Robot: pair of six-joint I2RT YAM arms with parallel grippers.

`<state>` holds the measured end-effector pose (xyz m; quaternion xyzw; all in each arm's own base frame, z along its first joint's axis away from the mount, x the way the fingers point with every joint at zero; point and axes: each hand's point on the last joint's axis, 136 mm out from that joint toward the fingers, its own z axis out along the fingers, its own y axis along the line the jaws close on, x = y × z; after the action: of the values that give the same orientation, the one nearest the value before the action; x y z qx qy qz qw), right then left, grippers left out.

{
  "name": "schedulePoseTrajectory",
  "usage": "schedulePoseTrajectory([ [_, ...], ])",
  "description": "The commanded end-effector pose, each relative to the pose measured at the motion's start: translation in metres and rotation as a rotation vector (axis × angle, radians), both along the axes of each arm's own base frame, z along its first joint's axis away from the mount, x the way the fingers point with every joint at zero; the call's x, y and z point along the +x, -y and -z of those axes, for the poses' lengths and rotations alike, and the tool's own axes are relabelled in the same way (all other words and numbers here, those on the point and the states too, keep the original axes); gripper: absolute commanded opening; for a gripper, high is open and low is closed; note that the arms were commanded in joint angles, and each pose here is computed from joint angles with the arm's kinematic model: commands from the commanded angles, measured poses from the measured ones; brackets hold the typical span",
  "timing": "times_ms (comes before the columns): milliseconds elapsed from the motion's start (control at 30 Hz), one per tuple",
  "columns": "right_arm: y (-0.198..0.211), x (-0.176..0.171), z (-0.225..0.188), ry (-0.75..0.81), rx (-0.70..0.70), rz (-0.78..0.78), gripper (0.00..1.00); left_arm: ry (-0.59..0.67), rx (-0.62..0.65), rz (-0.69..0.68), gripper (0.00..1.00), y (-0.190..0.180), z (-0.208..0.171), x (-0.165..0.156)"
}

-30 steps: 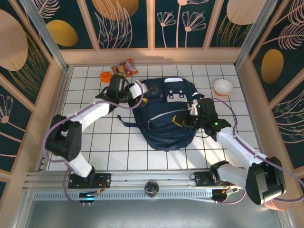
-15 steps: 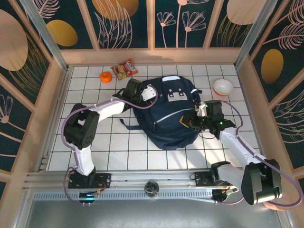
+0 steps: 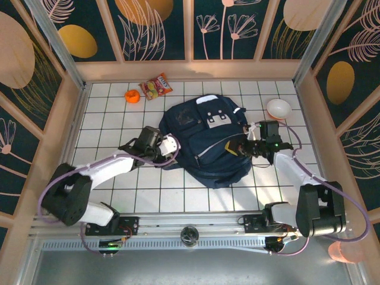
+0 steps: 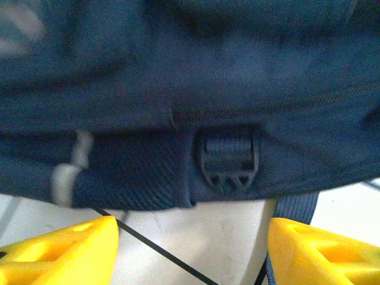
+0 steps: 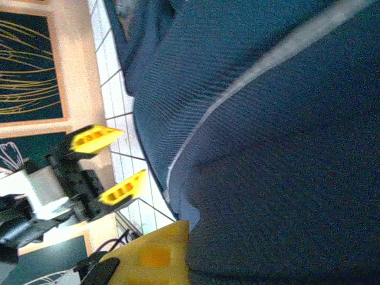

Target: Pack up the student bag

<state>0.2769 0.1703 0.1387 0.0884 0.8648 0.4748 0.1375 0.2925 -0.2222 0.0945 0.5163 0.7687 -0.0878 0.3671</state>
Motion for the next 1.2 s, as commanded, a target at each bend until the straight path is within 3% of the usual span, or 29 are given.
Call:
schedulePoseTrajectory([
  [0,-0.001,0.021,-0.026,0.142,0.003,-0.030,0.00,0.165,-0.099,0.144,0.68,0.023,-0.055,0.004],
  [133,-0.003,0.019,-0.031,0.142,0.023,-0.044,0.00,0.257,-0.051,0.384,0.71,0.041,-0.061,-0.004],
  [267,-0.002,0.016,-0.033,0.141,0.018,-0.043,0.00,0.269,0.012,0.583,0.70,0.056,-0.052,-0.007],
  [400,-0.002,0.015,-0.033,0.138,0.019,-0.040,0.00,0.317,0.056,0.684,0.70,0.071,-0.045,-0.004],
  [600,-0.002,0.013,-0.032,0.133,0.016,-0.044,0.00,0.359,0.113,0.791,0.70,0.091,-0.034,0.002],
  [933,-0.003,0.012,-0.036,0.136,0.022,-0.056,0.00,0.319,0.234,0.830,0.69,0.090,0.012,0.014],
  [1000,-0.003,0.012,-0.036,0.137,0.024,-0.059,0.00,0.317,0.211,0.843,0.59,0.094,0.013,0.011],
  [1167,0.002,0.016,-0.037,0.167,0.012,-0.051,0.00,0.265,0.134,0.821,0.08,0.099,0.002,0.003],
])
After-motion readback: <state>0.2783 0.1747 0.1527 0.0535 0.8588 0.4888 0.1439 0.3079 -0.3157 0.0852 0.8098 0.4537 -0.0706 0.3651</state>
